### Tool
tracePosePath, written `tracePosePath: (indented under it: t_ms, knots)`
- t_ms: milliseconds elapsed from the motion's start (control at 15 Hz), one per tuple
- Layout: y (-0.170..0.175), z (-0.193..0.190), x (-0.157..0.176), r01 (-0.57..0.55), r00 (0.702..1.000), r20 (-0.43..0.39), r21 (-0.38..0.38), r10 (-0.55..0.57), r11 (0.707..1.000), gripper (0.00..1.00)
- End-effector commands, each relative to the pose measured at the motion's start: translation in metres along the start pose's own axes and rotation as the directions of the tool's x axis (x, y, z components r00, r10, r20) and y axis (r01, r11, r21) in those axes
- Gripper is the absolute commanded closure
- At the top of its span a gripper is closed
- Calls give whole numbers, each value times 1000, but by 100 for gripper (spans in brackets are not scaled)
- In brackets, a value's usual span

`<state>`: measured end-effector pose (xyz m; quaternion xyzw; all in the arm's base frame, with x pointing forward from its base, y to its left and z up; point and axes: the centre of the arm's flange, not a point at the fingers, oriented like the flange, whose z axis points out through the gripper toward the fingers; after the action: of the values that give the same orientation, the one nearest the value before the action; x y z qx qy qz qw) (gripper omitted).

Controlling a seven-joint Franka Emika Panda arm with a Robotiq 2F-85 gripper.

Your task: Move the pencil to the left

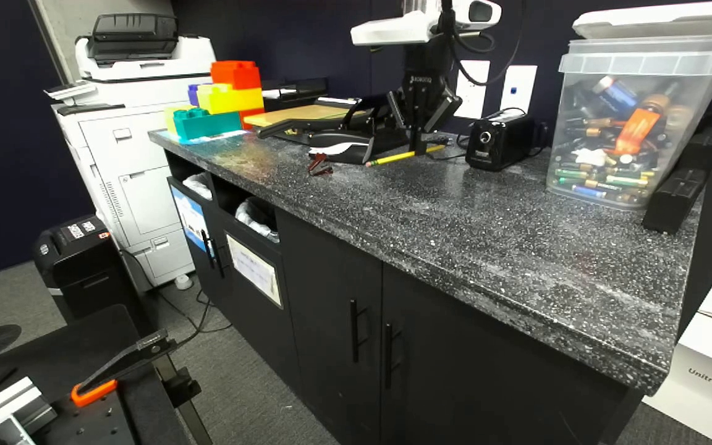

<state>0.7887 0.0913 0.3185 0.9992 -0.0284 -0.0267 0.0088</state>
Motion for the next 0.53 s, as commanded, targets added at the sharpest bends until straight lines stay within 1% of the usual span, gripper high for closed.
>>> tracePosePath:
  t_ms: [0, 200, 467]
  knots:
    - [-37, 1, 58, 6, 1000, -1, -2, -6, 1000, 98]
    - [-66, 22, 51, 34, 999, 10, -9, -34, 999, 98]
    - [-101, 44, 51, 50, 999, 21, -25, -49, 998, 98]
